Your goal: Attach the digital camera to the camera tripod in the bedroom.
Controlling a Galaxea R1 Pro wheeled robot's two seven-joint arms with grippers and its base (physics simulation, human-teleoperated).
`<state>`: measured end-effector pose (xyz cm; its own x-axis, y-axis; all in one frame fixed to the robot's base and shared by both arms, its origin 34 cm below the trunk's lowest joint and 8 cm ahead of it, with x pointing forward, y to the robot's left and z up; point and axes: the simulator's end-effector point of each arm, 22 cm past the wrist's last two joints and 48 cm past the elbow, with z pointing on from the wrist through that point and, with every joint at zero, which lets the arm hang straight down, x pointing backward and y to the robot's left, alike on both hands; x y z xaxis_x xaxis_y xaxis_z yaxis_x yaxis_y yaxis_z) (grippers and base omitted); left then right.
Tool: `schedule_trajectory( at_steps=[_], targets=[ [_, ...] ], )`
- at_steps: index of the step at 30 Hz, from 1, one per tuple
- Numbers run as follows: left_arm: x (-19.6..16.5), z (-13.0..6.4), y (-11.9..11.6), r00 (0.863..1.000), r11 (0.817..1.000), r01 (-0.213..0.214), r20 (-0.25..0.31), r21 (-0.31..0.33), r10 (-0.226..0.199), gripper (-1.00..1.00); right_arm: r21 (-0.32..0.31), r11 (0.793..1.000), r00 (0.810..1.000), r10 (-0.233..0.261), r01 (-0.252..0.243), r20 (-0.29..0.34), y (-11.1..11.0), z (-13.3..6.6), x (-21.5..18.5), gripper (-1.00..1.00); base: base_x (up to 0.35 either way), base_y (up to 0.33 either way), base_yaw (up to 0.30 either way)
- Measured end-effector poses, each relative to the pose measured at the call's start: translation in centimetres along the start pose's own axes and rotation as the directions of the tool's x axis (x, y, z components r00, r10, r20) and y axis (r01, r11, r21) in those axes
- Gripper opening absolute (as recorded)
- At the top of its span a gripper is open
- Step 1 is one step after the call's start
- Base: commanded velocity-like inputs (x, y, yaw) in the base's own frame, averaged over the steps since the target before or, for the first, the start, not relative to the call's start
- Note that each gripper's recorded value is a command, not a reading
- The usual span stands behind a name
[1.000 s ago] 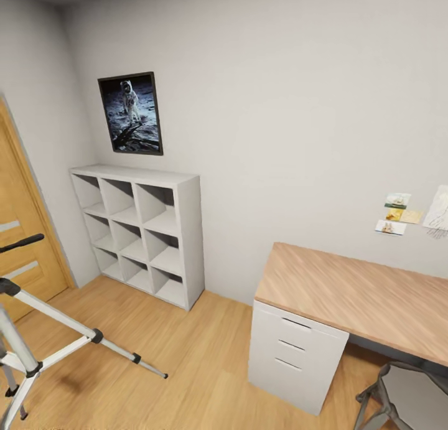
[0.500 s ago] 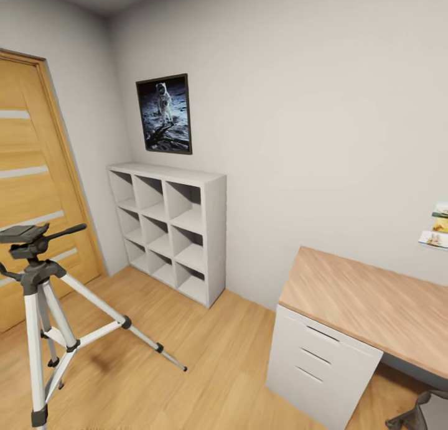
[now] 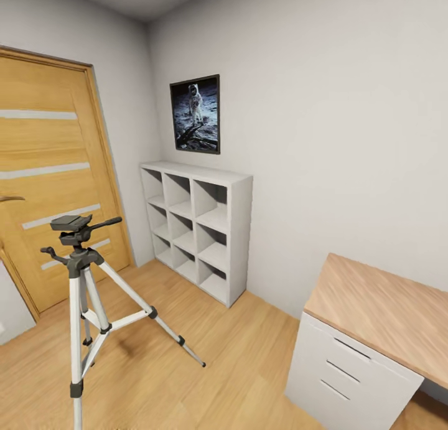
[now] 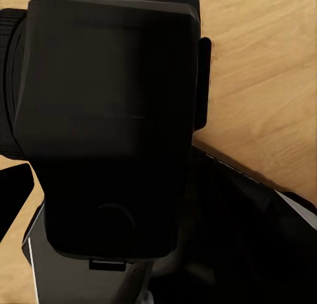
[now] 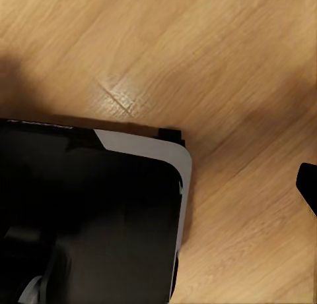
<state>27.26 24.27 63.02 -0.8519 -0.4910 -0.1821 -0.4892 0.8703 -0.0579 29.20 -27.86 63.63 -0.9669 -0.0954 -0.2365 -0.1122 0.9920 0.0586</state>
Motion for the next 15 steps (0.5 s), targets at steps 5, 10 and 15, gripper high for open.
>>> schedule_trajectory(
  at_steps=[5, 10, 15],
  targets=[
    [-0.06, 0.01, 0.05, 1.0, 1.0, 0.001, 0.001, 0.001, -0.001, -1.0, 0.0, 1.0, 1.0, 0.0, 0.0, 0.0, 0.02, 0.01, -0.01, 1.0, 0.0, 0.0, 0.279],
    [-0.12, 0.01, 0.11, 1.0, 1.0, 0.001, 0.001, 0.002, -0.001, -1.0, -0.001, 1.0, 1.0, 0.0, 0.0, -0.002, 0.09, 0.01, 0.03, 1.0, 0.0, 0.0, 0.262],
    [-0.13, 0.01, 0.12, 1.0, 1.0, 0.001, 0.002, 0.002, -0.001, -1.0, -0.003, 1.0, 1.0, 0.001, -0.001, -0.005, 0.27, 0.03, 0.1, 1.0, 0.0, 0.0, 0.238]
  ],
)
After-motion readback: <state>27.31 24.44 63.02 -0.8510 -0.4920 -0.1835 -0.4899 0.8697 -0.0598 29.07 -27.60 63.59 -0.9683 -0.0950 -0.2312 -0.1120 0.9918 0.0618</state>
